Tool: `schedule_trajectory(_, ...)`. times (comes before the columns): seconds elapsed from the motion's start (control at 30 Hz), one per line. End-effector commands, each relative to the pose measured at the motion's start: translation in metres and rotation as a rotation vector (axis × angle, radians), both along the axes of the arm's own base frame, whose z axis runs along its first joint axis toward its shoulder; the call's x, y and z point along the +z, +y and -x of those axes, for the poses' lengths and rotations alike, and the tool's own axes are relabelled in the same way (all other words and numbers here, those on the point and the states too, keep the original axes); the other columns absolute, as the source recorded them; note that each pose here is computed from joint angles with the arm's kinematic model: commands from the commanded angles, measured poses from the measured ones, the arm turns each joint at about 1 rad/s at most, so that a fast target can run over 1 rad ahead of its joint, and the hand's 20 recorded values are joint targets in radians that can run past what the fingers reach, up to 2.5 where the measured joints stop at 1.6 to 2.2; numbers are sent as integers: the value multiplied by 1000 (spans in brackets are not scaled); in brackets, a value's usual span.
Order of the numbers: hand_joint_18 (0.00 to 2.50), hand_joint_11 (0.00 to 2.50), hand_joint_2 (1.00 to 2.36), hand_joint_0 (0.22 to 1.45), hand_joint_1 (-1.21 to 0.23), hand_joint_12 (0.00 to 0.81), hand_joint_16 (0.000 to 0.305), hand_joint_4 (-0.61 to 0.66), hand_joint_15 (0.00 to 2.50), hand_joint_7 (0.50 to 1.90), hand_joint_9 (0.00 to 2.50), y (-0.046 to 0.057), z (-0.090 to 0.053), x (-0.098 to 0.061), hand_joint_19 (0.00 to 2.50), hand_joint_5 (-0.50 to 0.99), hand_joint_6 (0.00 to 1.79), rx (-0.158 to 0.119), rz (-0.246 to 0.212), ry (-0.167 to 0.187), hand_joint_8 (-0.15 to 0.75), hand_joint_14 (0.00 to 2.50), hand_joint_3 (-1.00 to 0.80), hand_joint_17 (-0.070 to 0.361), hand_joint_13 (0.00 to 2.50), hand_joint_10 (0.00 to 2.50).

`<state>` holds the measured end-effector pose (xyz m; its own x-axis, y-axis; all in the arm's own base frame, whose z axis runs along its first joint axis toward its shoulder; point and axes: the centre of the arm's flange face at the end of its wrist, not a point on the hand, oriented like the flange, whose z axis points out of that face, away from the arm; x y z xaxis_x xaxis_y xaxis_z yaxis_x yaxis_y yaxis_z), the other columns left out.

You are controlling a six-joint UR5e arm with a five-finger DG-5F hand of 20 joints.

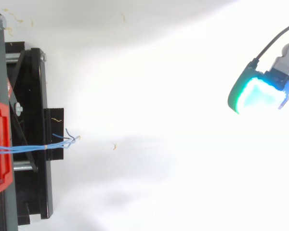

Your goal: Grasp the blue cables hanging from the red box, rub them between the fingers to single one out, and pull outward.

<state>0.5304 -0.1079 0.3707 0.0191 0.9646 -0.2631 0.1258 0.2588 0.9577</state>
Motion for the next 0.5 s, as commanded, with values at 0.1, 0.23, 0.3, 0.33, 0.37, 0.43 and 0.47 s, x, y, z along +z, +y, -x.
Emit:
schedule_trajectory(0.1,614,448,1000,478,-605,405,59,286,442,743,711,6,3,-11,665,-205,501,7,22,20,285,14,-500,132,693,8)
schedule_trajectory(0.23,615,444,1000,477,-604,407,59,289,439,743,713,11,2,-24,668,-204,501,-2,21,-32,286,12,-500,132,696,8)
schedule_trajectory(0.3,615,455,1000,478,-603,407,59,289,439,744,712,12,1,-25,666,-204,501,-8,20,-55,286,12,-500,132,696,9)
schedule_trajectory(0.33,615,447,1000,478,-602,406,59,292,440,743,713,12,0,-28,669,-203,501,-19,19,-67,287,13,-500,132,696,8)
schedule_trajectory(0.37,615,446,1000,478,-601,407,59,292,437,744,720,13,1,-30,668,-203,501,-24,18,-67,287,12,-500,132,697,8)
schedule_trajectory(0.43,614,450,1000,477,-602,406,59,293,433,742,721,14,2,-32,668,-203,501,-26,17,-64,289,12,-500,132,697,8)
schedule_trajectory(0.47,613,449,1000,478,-601,406,59,295,447,743,720,15,2,-34,670,-203,501,-26,17,-60,289,12,-500,132,695,10)
